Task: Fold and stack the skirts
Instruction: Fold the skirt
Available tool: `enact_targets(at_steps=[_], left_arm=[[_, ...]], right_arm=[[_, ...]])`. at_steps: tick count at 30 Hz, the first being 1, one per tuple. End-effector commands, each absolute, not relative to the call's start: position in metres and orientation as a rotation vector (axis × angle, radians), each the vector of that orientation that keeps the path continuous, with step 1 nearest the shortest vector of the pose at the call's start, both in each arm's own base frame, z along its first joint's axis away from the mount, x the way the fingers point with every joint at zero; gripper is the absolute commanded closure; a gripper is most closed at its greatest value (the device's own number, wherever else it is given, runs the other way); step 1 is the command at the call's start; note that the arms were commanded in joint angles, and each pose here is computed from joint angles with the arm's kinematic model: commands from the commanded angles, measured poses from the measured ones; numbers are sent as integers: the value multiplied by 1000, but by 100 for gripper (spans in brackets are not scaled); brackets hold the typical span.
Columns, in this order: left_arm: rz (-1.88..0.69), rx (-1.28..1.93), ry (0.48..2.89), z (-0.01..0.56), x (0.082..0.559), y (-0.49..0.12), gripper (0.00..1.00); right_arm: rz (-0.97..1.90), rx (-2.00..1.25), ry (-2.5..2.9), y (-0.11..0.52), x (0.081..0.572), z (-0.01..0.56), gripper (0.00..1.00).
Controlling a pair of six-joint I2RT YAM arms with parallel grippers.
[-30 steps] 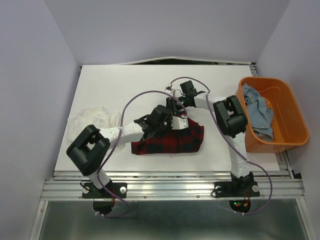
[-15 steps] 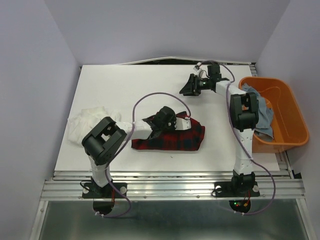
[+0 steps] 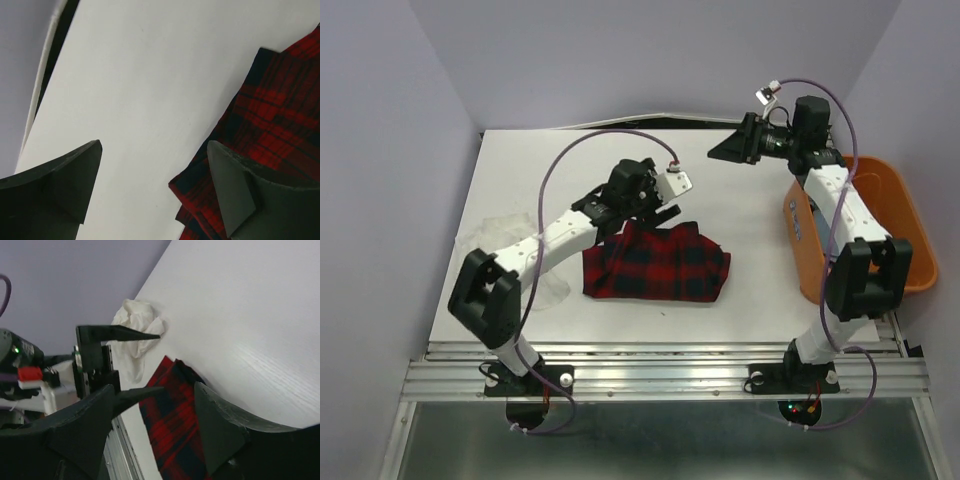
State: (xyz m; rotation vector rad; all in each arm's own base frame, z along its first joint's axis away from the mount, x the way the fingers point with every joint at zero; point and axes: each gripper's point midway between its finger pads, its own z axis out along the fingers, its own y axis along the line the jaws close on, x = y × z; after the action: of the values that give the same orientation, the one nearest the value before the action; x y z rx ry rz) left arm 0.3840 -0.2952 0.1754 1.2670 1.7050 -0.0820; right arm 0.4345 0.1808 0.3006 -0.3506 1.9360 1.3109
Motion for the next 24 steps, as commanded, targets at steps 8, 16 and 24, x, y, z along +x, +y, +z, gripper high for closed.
enact_targets(at_steps=[8, 16, 24], left_arm=[[-880, 836, 1884, 230, 283, -296, 9], [-1131, 434, 2289, 111, 302, -274, 19], [-970, 279, 2458, 39, 357, -266, 33]], right_arm=[[1633, -529, 2084, 252, 303, 230, 30], [1614, -358, 2344, 257, 292, 135, 32], [1304, -304, 2602, 242, 324, 29, 38]])
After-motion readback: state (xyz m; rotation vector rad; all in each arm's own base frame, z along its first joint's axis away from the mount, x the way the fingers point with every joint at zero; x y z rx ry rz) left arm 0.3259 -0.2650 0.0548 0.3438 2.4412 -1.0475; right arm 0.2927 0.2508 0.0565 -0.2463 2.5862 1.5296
